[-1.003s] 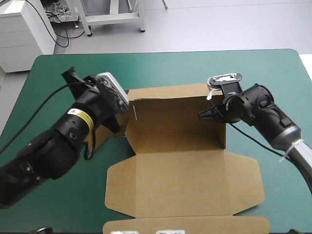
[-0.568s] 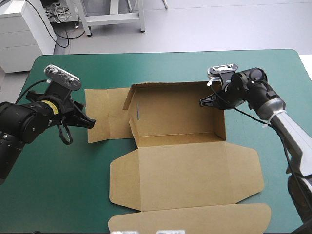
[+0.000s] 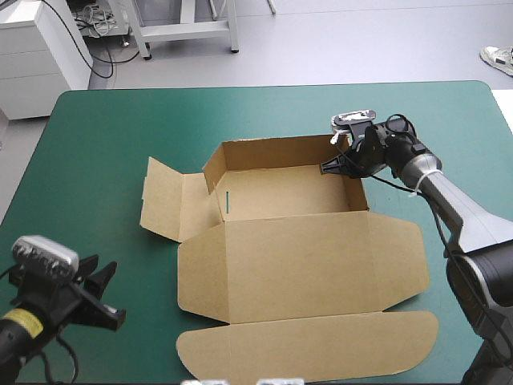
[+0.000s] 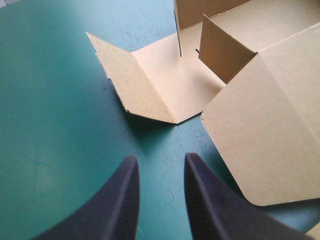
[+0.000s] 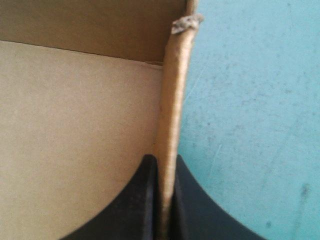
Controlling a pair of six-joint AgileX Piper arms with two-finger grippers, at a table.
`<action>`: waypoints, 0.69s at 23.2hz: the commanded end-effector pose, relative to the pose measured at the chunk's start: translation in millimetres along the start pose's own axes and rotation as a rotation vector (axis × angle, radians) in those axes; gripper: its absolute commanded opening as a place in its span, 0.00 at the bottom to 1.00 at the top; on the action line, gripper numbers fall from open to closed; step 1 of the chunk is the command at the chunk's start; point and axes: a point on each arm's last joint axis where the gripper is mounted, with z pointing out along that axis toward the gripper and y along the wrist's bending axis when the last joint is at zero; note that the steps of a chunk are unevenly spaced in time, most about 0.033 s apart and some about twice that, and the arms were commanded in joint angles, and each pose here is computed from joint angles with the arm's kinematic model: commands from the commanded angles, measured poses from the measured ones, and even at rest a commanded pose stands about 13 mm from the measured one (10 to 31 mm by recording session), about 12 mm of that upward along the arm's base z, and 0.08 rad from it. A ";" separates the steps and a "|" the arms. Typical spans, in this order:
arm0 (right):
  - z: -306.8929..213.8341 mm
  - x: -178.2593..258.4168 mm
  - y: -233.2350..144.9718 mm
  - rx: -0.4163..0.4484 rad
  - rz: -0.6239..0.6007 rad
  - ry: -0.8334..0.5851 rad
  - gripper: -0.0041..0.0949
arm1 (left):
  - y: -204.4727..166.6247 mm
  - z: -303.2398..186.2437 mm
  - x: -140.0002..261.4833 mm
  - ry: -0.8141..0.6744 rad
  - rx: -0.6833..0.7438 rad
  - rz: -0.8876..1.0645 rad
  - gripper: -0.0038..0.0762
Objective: Fold the box
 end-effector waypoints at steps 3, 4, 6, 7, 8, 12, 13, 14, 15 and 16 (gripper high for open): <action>-4.7 8.4 1.6 0.002 -0.046 0.067 0.02 | -6.1 -26.7 37.2 -0.215 -0.029 0.043 0.04; -4.6 7.6 1.7 0.002 -0.046 0.058 0.02 | -7.2 -29.6 44.5 -0.234 -0.033 0.043 0.04; -4.5 3.9 1.6 0.004 -0.049 0.016 0.02 | -9.5 -33.4 61.7 -0.272 -0.038 0.029 0.04; -5.3 2.1 1.7 0.004 -0.049 -0.003 0.03 | -10.0 -33.4 65.1 -0.278 -0.039 0.029 0.04; -7.5 -1.2 1.7 0.003 -0.048 -0.022 0.05 | -10.2 -32.8 66.7 -0.278 -0.039 0.029 0.04; -38.2 -23.2 0.7 0.007 -0.043 -0.055 0.32 | -10.8 -32.5 66.5 -0.283 -0.031 0.019 0.04; -46.9 -27.6 0.4 0.008 -0.042 -0.054 0.38 | -11.1 -32.5 66.5 -0.283 -0.027 0.016 0.04; -56.2 -31.4 0.1 0.009 -0.040 -0.048 0.43 | -11.2 -32.5 66.4 -0.283 -0.025 0.015 0.04; -66.0 -34.7 -0.5 0.012 -0.039 -0.039 0.46 | -11.6 -32.5 66.4 -0.284 -0.021 0.012 0.04; -76.1 -37.3 -1.4 0.019 -0.046 -0.027 0.48 | -12.1 -32.5 66.3 -0.285 -0.014 0.007 0.04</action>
